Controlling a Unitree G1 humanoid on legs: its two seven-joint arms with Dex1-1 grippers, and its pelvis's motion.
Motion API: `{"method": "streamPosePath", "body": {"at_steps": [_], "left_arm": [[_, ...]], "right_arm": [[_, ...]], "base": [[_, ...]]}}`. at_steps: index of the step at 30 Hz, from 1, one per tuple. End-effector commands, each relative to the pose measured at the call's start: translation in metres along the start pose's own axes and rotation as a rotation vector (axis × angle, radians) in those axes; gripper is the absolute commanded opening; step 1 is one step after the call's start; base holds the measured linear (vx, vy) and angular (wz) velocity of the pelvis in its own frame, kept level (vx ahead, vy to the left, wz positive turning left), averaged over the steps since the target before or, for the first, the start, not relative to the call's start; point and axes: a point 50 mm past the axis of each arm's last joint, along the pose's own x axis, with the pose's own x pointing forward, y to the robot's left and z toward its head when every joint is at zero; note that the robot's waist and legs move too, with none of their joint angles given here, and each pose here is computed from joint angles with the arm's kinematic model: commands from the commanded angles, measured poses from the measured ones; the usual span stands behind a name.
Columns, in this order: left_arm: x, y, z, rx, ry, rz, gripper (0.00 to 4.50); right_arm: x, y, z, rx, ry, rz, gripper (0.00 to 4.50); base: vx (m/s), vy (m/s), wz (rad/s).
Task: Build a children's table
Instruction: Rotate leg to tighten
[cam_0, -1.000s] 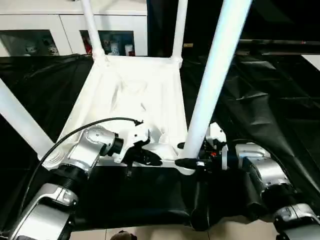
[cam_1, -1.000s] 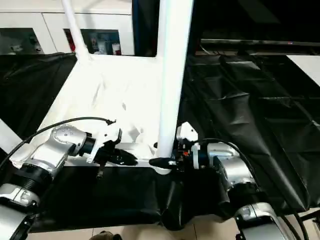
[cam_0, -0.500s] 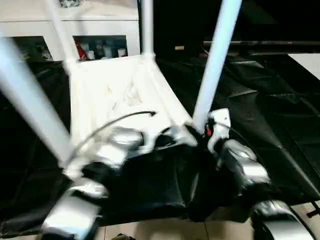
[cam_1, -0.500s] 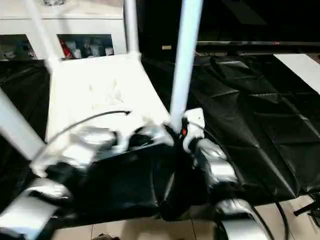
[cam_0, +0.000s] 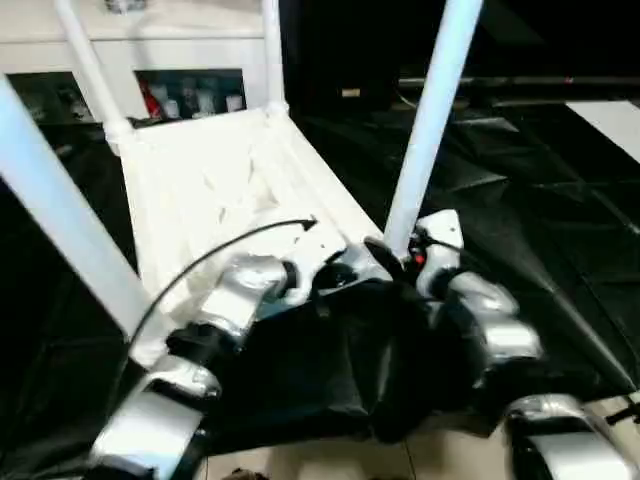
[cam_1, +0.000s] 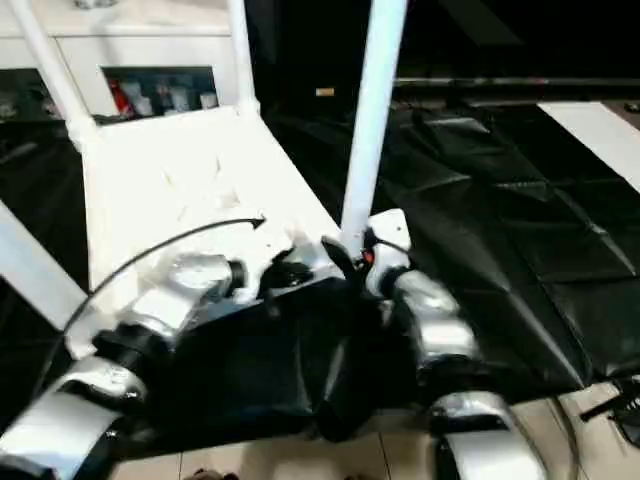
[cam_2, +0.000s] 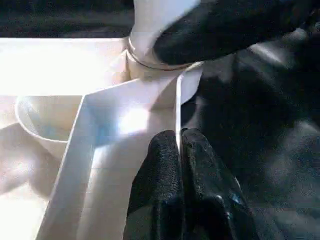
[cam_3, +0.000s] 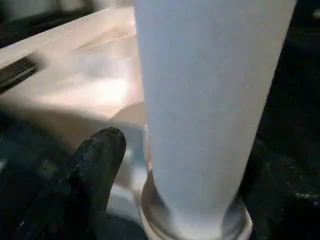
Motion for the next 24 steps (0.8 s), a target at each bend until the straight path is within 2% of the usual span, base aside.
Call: {"method": "streamPosePath", "body": {"at_steps": [1, 8, 15, 24], "left_arm": [[0.002, -0.009, -0.007, 0.009, 0.045, -0.096, 0.0], [-0.03, -0.01, -0.022, 0.07, 0.174, -0.327, 0.0], [-0.039, -0.009, -0.023, 0.074, 0.188, -0.376, 0.0], [-0.045, -0.005, -0.025, 0.061, 0.193, -0.357, 0.0]], "right_arm": [[0.004, 0.021, -0.006, -0.028, 0.06, 0.23, 3.5], [-0.019, 0.017, -0.006, -0.081, 0.155, 0.42, 3.5], [-0.021, 0.018, -0.005, -0.087, 0.175, 0.463, 3.5], [-0.017, 0.022, -0.004, -0.054, 0.151, 0.503, 2.69]], "base": [[0.0, 0.0, 0.0], [0.0, 0.0, 0.0], [0.0, 0.0, 0.0], [0.0, 0.0, 0.0]]}}
